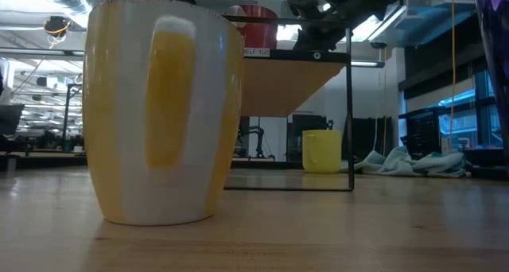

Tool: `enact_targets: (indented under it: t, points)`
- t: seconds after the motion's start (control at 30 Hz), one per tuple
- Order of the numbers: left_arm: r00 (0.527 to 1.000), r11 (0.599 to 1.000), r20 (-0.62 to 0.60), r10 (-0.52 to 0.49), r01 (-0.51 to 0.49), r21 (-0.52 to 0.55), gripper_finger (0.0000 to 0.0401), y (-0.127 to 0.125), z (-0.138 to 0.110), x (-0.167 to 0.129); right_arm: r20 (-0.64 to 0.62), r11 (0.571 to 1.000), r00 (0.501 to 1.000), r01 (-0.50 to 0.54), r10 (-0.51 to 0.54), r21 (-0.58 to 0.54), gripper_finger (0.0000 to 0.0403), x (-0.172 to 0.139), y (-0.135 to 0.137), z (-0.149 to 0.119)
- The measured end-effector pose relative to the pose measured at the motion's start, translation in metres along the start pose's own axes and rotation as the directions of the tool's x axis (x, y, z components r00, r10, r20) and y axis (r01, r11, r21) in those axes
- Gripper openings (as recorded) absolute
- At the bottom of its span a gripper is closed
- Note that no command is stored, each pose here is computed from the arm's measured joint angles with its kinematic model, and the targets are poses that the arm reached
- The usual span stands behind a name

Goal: Stack small to large cups/mugs on shelf
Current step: Put the orange mug on the shelf

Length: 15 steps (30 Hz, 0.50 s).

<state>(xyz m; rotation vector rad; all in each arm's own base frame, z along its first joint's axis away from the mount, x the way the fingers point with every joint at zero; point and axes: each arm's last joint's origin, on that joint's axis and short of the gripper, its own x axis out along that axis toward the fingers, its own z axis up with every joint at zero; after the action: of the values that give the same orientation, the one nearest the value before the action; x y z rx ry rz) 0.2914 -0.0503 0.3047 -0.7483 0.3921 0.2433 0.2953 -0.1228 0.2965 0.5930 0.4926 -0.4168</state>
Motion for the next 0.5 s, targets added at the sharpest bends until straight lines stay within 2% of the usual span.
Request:
enact_targets:
  t: [0.23, 0.5]
  points:
    - [0.998, 0.998, 0.002, 0.055, -0.055, -0.031, 0.0015, 0.004, -0.008, 0.016, -0.038, 0.999, 0.999, -0.033, 0.033, -0.016, 0.0004, 0.006, -0.001, -0.003]
    - [0.995, 0.996, 0.052, 0.085, -0.083, -0.034, 0.0015, 0.004, -0.005, 0.013, -0.076, 0.998, 0.995, -0.064, 0.063, -0.019, 0.0005, 0.014, -0.002, -0.006]
